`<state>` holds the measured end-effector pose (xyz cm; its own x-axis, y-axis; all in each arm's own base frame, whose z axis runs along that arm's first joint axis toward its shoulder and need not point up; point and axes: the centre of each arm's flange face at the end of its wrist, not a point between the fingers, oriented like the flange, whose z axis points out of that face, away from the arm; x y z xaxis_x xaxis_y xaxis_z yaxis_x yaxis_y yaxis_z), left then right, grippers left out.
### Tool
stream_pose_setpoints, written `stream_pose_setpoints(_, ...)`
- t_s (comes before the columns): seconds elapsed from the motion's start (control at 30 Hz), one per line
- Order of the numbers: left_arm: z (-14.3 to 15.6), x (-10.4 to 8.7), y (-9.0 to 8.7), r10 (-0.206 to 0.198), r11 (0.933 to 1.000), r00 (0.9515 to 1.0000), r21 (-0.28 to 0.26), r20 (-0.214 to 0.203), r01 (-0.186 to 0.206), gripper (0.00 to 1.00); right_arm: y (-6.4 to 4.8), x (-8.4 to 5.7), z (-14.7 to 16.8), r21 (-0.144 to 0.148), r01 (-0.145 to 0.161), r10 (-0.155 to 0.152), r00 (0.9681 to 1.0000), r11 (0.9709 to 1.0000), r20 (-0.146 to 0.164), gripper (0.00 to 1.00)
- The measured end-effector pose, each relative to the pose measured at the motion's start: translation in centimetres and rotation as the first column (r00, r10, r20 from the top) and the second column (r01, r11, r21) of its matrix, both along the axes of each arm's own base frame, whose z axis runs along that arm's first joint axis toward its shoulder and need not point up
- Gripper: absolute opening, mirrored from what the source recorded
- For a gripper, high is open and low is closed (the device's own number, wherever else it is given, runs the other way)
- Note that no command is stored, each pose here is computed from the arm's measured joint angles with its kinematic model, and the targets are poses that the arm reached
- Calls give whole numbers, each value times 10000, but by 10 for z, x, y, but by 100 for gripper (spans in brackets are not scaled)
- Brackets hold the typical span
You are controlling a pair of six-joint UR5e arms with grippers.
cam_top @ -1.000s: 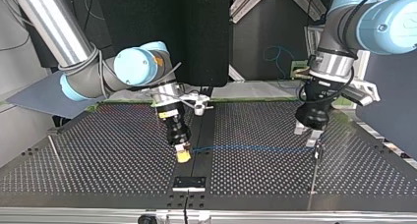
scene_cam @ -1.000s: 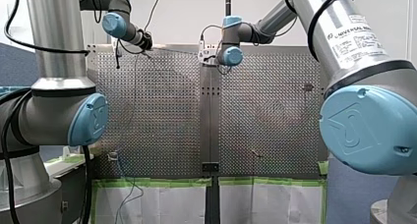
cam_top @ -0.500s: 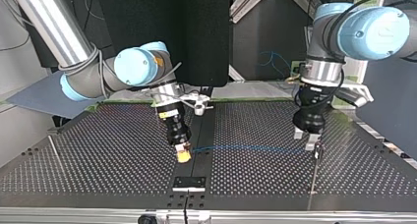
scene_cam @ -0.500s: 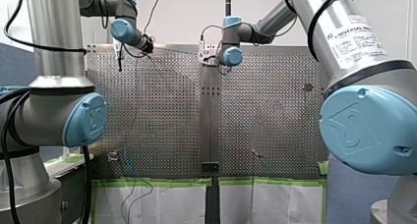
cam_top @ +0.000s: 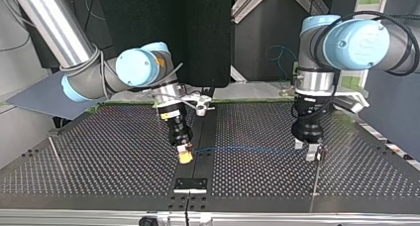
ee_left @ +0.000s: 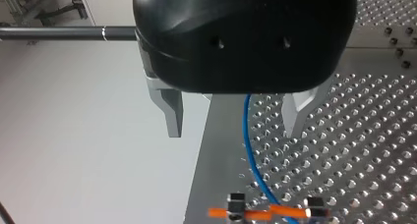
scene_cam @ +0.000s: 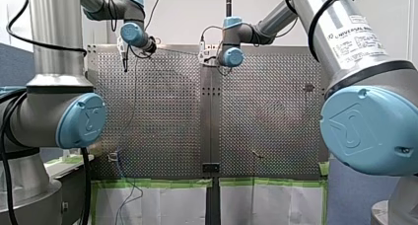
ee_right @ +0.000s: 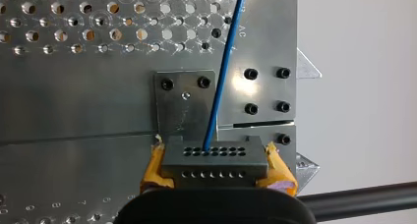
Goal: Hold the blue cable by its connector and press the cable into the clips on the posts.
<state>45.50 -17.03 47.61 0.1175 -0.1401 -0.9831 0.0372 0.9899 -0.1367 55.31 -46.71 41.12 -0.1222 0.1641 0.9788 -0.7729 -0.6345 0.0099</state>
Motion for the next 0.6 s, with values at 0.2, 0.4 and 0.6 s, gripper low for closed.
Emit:
stream_pose_setpoints(0.2,-14,9,-10,263,9996,9991,136,-332,-259,100,0,0,-1,8,-1,1,10000,10000,1,0)
stream_pose_setpoints(0.4,-22,17,-17,629,9975,9974,349,-359,-616,100,-1,0,-2,20,4,-4,10000,10000,-9,0)
stream_pose_setpoints(0.6,-12,18,-22,870,9957,9962,314,-59,-868,100,-1,0,-4,43,8,-8,10000,10000,-36,0)
